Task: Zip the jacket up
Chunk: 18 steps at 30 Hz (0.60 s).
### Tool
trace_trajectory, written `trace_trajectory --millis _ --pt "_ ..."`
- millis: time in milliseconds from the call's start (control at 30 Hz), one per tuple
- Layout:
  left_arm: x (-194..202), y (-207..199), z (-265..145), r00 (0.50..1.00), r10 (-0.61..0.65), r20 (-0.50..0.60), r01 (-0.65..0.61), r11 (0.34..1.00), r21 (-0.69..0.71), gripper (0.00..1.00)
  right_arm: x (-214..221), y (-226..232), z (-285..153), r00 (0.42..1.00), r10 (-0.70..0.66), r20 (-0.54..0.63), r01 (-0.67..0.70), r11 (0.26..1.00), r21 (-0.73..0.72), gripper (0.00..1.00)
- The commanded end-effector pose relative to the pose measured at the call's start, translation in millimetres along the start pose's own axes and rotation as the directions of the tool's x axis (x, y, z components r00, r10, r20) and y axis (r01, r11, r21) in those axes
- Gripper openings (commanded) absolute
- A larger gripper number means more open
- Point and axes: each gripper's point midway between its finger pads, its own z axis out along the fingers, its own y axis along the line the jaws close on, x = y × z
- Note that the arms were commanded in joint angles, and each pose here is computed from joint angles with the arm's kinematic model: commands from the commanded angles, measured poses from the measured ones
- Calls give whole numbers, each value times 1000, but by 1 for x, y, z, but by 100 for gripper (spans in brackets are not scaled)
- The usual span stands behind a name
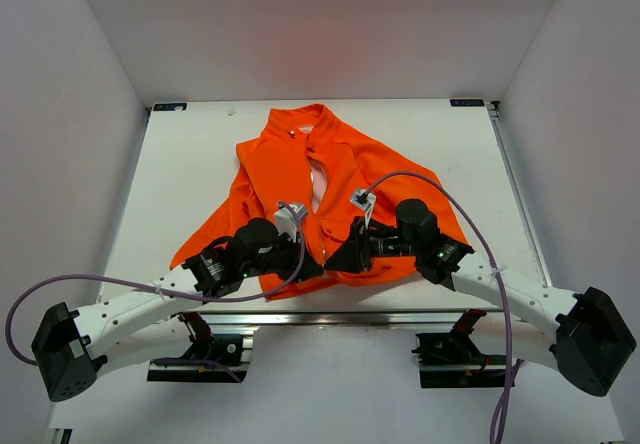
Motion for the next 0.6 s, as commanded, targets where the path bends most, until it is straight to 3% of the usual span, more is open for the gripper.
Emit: trace_trajectory --millis 0,300,567 --pt "-17 -14 -7 998 11 55 -13 999 34 0 -3 8 1 999 -39 7 39 998 -42 29" --pt "-19 -19 -8 999 5 48 -7 999 47 0 -8 -31 -1 992 -125 20 120 980 161 39" --pt "-18 -15 -3 1000 -10 7 10 1000 4 0 -15 -26 -12 960 -277 42 265 947 183 42"
